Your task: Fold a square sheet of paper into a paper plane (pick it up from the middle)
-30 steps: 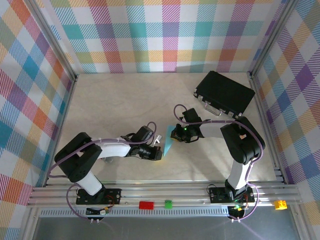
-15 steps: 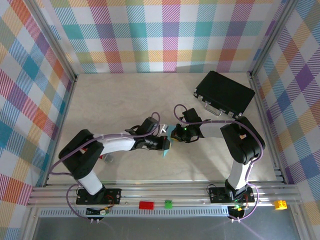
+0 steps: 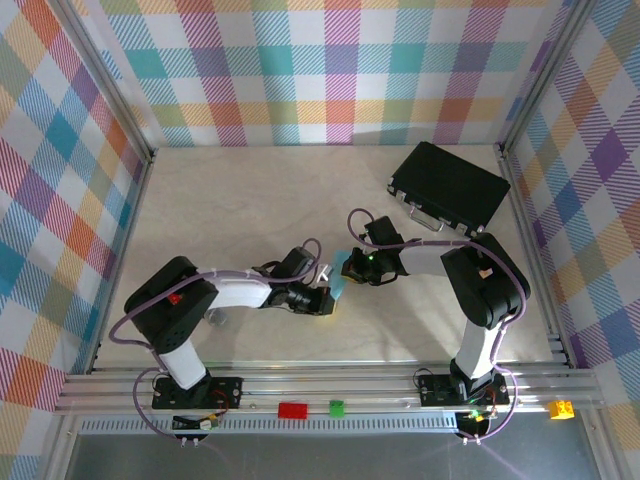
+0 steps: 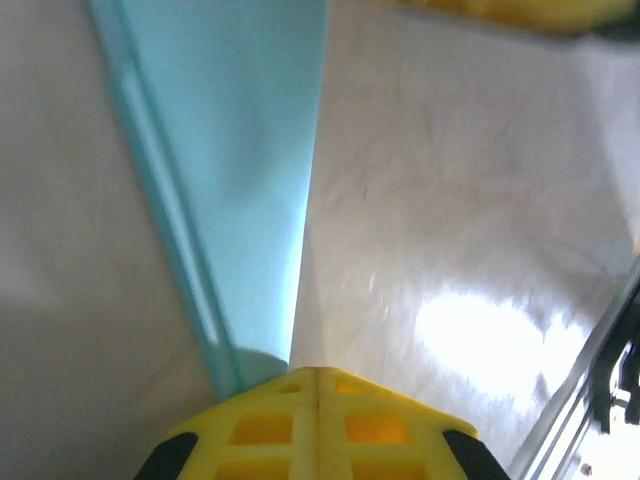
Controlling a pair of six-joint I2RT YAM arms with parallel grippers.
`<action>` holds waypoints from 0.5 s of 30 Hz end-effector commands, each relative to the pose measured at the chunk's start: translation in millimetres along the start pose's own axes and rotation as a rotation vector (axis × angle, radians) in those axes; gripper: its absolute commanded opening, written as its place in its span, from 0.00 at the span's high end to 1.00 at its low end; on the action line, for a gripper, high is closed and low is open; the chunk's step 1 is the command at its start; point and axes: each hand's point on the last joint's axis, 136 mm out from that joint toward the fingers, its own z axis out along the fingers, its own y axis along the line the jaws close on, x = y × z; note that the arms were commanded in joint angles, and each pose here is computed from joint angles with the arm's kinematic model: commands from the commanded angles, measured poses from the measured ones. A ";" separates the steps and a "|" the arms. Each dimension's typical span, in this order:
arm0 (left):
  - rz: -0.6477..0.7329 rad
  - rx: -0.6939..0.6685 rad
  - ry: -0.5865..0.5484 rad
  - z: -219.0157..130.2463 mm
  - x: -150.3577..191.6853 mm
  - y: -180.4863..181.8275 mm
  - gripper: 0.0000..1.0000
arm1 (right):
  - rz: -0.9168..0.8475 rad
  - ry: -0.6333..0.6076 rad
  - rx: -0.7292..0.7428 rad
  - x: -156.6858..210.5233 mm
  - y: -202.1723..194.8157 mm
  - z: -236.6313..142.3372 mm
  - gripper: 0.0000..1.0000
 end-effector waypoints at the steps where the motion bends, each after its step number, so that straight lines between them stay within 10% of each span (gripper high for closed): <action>1: -0.008 -0.048 0.124 -9.5 46.1 14.7 0.98 | 0.096 0.048 0.216 22.3 -62.7 11.4 0.95; 15: -0.016 0.058 -0.215 -31.5 -61.6 -26.8 1.00 | 0.124 0.051 0.175 23.9 -55.7 11.9 0.95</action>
